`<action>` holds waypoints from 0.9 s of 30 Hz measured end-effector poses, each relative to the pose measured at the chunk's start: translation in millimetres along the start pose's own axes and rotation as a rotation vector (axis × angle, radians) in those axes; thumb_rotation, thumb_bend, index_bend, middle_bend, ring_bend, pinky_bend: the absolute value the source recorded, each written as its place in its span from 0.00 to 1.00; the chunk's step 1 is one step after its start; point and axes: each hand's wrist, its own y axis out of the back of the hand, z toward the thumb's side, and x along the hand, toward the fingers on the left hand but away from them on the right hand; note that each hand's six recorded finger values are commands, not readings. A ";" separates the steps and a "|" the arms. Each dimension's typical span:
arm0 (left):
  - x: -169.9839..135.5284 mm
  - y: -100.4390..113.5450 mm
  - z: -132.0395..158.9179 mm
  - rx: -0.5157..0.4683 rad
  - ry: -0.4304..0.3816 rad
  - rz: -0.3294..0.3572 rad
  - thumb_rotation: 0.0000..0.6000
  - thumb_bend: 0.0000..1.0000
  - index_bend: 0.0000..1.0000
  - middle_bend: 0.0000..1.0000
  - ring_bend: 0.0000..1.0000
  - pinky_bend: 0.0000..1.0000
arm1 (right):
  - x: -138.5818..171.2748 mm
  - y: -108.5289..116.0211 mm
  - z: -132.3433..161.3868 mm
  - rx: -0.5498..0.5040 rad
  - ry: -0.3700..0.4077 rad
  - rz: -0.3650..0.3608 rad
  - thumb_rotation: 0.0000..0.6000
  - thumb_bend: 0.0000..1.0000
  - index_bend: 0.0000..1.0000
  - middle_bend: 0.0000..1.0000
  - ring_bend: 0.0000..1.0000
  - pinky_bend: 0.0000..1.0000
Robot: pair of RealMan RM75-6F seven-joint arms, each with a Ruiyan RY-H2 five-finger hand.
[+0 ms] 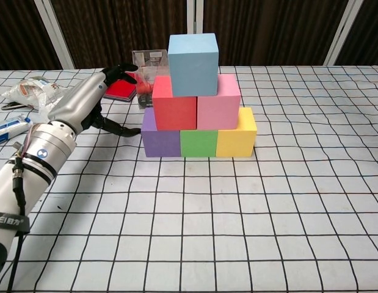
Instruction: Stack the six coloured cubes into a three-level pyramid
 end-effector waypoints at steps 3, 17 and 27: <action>0.1 -0.8 1.2 -0.002 -0.001 -0.001 1.00 0.00 0.11 0.19 0.01 0.06 | 0.5 0.5 -1.0 -0.002 -0.003 -0.001 1.00 0.00 0.00 0.04 0.00 0.00; 0.3 5.3 -3.8 0.010 0.009 0.015 1.00 0.00 0.11 0.19 0.01 0.07 | 0.0 1.9 -0.6 -0.005 0.000 -0.004 1.00 0.00 0.00 0.04 0.00 0.00; -12.9 61.5 -30.0 0.078 0.017 0.126 1.00 0.00 0.14 0.17 0.01 0.10 | 12.5 13.5 -1.0 0.125 -0.006 0.013 1.00 0.01 0.00 0.01 0.00 0.00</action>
